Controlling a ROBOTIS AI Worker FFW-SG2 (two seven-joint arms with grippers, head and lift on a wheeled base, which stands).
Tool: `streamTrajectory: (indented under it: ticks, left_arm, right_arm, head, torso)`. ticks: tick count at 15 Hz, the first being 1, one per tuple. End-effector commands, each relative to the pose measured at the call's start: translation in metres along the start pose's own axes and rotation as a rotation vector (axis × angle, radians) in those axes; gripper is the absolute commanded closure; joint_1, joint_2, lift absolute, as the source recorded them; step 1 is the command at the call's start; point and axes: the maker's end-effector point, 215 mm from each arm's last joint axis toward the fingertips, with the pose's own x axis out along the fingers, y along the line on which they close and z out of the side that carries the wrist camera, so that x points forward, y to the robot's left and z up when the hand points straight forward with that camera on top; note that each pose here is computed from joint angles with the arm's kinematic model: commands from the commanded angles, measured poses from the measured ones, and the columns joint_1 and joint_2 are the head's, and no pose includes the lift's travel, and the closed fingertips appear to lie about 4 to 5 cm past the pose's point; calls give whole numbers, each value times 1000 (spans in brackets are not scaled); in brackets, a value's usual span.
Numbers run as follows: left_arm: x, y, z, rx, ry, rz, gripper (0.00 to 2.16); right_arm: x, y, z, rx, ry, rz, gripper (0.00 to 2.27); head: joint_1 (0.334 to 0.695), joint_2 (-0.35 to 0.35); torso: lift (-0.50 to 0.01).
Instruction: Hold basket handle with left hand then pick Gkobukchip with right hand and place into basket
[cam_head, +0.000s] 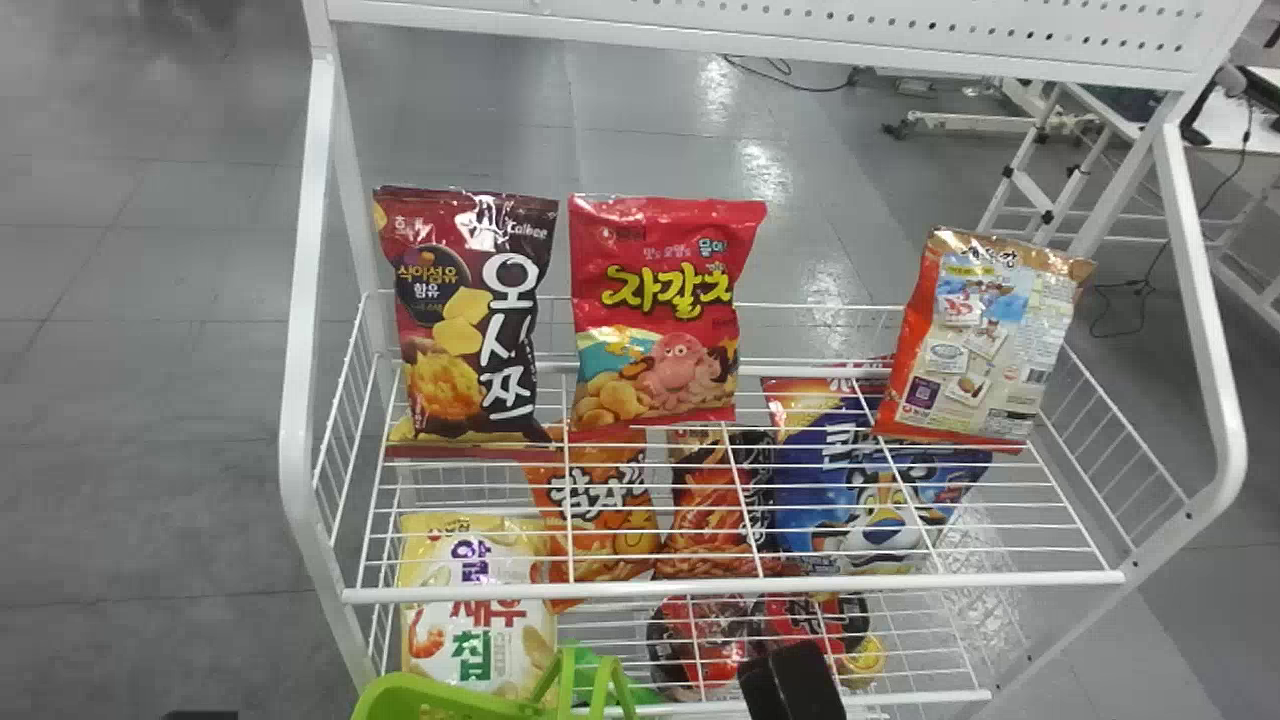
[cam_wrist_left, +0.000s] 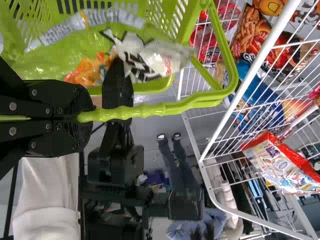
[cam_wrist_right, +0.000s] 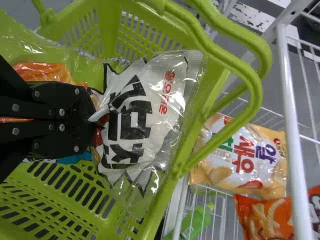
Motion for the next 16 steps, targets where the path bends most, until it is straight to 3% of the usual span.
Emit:
streamTrajectory:
  ticks: [1,5,6,7,8,13,16]
  left_arm:
    - [1,-1,-1,-1,3,-3,1794]
    - [2,-2,-2,-3,6,-8,1794]
    - [2,-1,-2,-4,8,-7,1794]
    - [2,-1,-2,-4,6,-8,1794]
    - [1,1,-2,-7,6,-6,1794]
    - [2,0,-2,-6,7,-6,1794]
    - [3,1,-3,-5,10,-2,1794]
  right_arm:
    - [21,-4,-9,0,64,-5,1652]
    - [49,-8,-31,-19,157,-28,1639]
    - [53,-10,-33,-18,170,-30,1420]
    - [53,-12,-33,-17,171,-34,637]
    - [50,-13,-32,-15,164,-37,22]
    - [0,-25,-4,8,20,-64,43]
    - [-44,-32,18,-1,-92,-115,43]
  head:
    - [695,-123]
    - [695,-96]
    - [695,-85]
    - [695,-82]
    - [695,-83]
    - [695,-122]
    - [695,-194]
  torso:
    - [-32]
    - [-32]
    - [-32]
    - [-32]
    - [-32]
    - [-32]
    - [-32]
